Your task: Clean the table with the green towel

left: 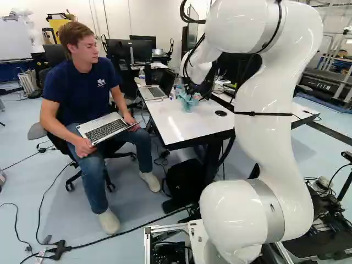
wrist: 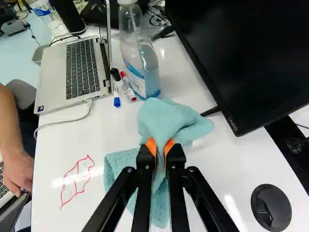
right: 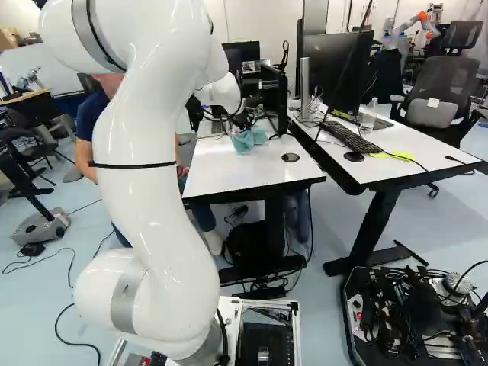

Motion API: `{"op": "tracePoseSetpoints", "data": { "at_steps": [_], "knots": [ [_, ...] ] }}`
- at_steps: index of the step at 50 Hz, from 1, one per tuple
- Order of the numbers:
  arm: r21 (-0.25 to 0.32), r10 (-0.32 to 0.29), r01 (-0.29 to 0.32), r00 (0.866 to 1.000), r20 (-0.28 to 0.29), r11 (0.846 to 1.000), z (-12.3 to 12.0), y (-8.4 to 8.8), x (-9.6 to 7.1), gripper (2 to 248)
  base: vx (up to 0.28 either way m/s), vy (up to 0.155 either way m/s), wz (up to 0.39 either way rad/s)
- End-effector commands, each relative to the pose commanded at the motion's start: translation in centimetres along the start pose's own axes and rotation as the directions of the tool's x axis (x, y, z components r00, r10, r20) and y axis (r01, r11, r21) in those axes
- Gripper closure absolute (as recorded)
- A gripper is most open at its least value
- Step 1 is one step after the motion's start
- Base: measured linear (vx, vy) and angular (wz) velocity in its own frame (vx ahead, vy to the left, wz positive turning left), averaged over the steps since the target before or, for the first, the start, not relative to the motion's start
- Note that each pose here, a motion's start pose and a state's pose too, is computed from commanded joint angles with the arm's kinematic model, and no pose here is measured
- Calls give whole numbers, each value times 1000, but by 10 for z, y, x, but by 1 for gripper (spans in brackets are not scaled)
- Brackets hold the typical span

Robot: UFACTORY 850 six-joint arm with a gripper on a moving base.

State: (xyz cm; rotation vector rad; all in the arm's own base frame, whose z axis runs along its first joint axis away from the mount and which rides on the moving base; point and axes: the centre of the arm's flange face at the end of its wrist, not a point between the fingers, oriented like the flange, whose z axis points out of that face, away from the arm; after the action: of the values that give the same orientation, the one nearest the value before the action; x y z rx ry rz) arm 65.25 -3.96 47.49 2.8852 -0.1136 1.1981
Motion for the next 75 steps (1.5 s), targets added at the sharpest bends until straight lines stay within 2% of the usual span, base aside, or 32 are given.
{"op": "tracePoseSetpoints", "data": {
  "at_steps": [31,44,75],
  "knots": [
    [-1,0,0,998,55,1000,33,0,-21,211,0,0,0],
    [-1,0,0,997,72,1000,35,0,-23,211,0,0,0],
    [-1,0,0,986,164,1000,35,0,-32,211,0,0,0]
  ]
}}
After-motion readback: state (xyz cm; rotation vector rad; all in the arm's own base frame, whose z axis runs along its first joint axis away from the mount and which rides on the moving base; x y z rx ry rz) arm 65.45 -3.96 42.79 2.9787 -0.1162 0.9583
